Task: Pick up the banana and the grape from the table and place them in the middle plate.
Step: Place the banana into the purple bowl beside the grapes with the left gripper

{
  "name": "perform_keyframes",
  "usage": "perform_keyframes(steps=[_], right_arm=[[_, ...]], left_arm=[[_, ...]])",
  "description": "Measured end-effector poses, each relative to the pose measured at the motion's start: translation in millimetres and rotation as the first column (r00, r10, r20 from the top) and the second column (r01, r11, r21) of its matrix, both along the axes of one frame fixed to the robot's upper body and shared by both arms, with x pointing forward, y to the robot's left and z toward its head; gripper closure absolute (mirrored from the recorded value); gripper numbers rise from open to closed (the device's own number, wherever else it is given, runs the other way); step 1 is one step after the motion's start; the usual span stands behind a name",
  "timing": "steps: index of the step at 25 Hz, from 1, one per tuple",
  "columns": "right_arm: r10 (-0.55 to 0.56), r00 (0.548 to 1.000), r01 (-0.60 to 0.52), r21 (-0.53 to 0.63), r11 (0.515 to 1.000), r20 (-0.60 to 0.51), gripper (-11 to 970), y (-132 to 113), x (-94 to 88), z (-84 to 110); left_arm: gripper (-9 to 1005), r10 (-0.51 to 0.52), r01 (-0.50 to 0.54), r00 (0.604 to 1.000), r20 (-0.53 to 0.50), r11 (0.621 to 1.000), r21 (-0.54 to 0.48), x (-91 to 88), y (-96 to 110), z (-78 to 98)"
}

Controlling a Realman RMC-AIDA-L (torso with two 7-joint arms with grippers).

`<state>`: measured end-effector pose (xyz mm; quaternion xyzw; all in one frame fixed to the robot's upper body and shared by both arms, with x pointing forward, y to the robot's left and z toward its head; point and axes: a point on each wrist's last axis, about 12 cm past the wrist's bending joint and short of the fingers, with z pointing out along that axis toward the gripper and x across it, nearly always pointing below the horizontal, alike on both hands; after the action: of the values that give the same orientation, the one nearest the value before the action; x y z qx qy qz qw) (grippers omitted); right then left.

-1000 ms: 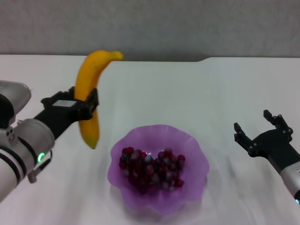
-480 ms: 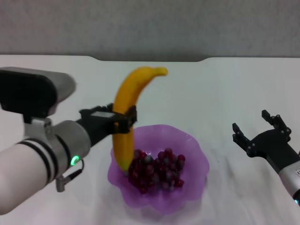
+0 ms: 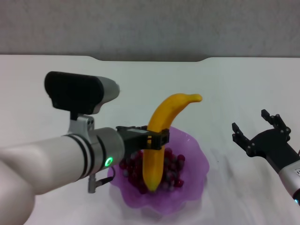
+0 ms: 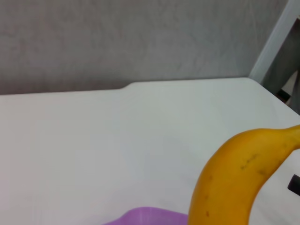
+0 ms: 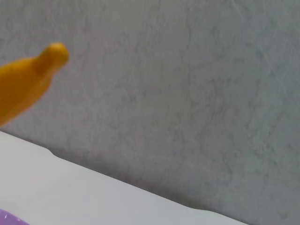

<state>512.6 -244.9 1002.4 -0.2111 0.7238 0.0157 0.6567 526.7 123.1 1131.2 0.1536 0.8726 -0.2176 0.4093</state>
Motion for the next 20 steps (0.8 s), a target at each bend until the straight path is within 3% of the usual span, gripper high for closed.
perform_keyframes(steps=[8,20], right_arm=[[0.004,1.0,-0.004,-0.001,1.0,0.001,98,0.6,0.7,0.4],[0.007,1.0,-0.007,-0.002,1.0,0.004,98,1.4,1.6,1.0]], left_arm=[[415,-0.006,0.005,0.998,-0.059,1.0,-0.029,23.4,-11.9,-18.0],[400,-0.005,0.005,0.998,-0.068,1.0,-0.009,28.9,-13.0,-37.0]])
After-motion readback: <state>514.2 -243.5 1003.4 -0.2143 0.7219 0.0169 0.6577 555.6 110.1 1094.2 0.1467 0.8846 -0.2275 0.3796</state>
